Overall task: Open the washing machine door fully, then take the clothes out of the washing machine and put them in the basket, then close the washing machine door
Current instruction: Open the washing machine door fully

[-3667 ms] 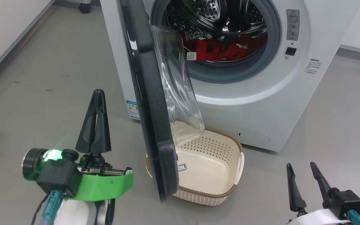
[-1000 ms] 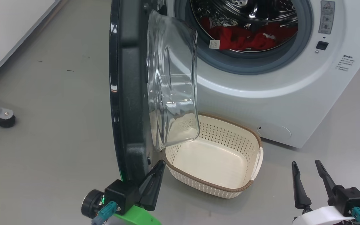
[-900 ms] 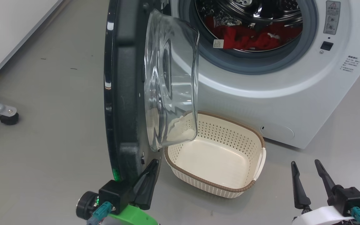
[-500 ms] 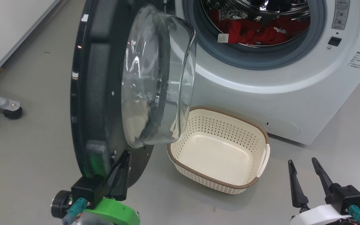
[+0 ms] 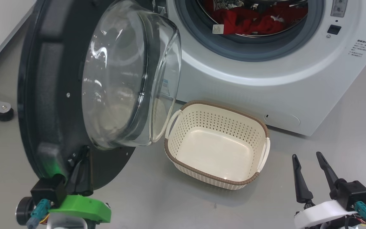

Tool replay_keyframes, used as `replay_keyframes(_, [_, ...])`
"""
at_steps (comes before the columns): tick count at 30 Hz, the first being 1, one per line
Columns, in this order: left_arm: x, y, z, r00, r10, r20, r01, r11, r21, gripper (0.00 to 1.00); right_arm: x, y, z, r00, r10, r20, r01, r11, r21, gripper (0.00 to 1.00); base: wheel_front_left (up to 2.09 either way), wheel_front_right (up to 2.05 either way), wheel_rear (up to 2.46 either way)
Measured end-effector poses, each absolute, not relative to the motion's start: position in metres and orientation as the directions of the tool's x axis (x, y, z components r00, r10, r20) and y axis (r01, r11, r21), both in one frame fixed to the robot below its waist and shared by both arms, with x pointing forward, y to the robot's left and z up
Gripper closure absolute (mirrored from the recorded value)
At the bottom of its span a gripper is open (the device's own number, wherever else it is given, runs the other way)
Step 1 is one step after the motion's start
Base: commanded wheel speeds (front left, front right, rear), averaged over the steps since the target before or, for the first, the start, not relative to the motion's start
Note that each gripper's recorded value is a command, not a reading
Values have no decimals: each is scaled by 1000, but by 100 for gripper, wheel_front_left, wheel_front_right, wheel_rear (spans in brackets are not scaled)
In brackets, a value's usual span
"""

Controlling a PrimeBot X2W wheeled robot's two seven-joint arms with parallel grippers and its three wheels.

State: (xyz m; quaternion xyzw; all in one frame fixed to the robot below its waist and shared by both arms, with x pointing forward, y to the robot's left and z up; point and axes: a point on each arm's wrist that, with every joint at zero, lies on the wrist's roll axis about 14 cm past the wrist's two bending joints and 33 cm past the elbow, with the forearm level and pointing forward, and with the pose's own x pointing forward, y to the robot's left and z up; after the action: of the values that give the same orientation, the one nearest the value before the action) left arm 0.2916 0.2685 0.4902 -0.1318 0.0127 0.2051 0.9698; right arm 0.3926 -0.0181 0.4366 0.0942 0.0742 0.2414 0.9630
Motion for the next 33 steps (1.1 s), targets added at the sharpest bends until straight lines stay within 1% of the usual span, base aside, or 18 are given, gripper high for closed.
replay_keyframes(12, [295,314,479,853,513,-94,-520,826,-216,100,400,-33,429,888,445,-113,-416,884,212,0,0,0,0])
replay_keyframes(22, [292,343,476,798,596,-88,-599,770,-219,100,402,-40,426,893,434,-122,-406,891,203,0,0,0,0])
replay_keyframes(33, [287,366,470,752,651,-106,-656,723,-214,100,403,-40,426,893,434,-120,-408,892,194,0,0,0,0])
